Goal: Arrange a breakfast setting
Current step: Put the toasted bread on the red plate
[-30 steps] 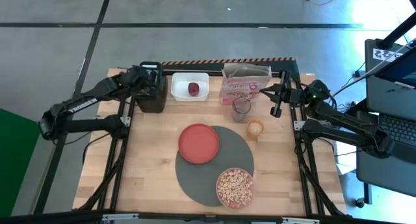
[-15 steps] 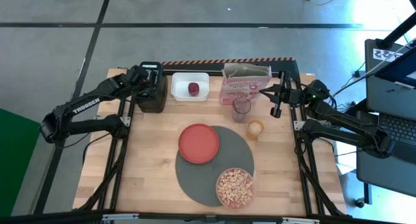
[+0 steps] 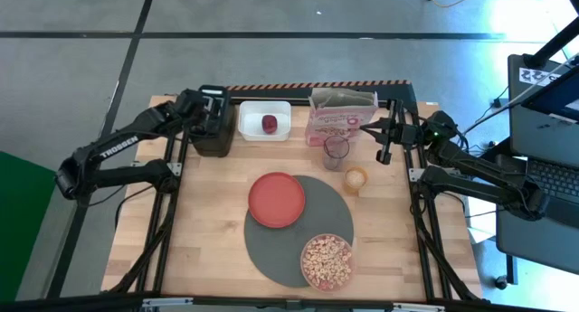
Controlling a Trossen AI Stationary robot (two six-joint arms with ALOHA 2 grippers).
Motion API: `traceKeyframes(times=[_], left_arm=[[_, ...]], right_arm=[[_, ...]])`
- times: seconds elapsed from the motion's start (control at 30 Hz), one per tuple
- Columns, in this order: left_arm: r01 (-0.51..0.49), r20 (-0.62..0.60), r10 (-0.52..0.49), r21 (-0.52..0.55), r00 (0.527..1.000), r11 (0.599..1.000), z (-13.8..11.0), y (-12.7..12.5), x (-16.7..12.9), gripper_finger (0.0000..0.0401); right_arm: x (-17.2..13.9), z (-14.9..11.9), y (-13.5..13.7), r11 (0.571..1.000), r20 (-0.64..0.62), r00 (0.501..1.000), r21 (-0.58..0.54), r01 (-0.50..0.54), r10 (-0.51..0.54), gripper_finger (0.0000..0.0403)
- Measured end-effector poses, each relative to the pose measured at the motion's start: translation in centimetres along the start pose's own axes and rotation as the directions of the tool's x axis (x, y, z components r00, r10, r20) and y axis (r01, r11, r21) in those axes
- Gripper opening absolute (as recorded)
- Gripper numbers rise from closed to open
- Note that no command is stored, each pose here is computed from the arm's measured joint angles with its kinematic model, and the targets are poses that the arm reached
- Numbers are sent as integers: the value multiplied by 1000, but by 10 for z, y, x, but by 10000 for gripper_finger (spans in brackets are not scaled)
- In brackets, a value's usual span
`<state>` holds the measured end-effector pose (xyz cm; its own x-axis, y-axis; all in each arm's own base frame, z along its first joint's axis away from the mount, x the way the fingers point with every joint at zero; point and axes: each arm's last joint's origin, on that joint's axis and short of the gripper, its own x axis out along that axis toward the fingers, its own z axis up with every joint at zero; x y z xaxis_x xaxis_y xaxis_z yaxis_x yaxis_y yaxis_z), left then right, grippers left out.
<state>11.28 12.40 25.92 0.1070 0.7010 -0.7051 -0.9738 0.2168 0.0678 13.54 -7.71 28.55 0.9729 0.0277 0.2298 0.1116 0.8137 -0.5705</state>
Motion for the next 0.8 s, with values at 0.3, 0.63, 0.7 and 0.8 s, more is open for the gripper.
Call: traceKeyframes(times=[0.3, 0.63, 0.7, 0.8], left_arm=[[0, 170, -2, 14, 985, 1000, 29, -3, -38, 17], [290, 247, -316, 133, 916, 948, 25, -42, -84, 16], [401, 219, -432, 175, 875, 899, 20, -56, -91, 16], [540, 164, -583, 243, 796, 806, 11, -82, -100, 16]], right_arm=[[0, -1, 1, 1000, -13, 1000, 1, -5, 5, 14], [0, -9, 3, 1000, -102, 995, 6, 14, -13, 14], [0, -10, 3, 1000, -107, 994, 10, 12, -11, 14], [0, -10, 3, 1000, -107, 994, 9, 13, -12, 14]])
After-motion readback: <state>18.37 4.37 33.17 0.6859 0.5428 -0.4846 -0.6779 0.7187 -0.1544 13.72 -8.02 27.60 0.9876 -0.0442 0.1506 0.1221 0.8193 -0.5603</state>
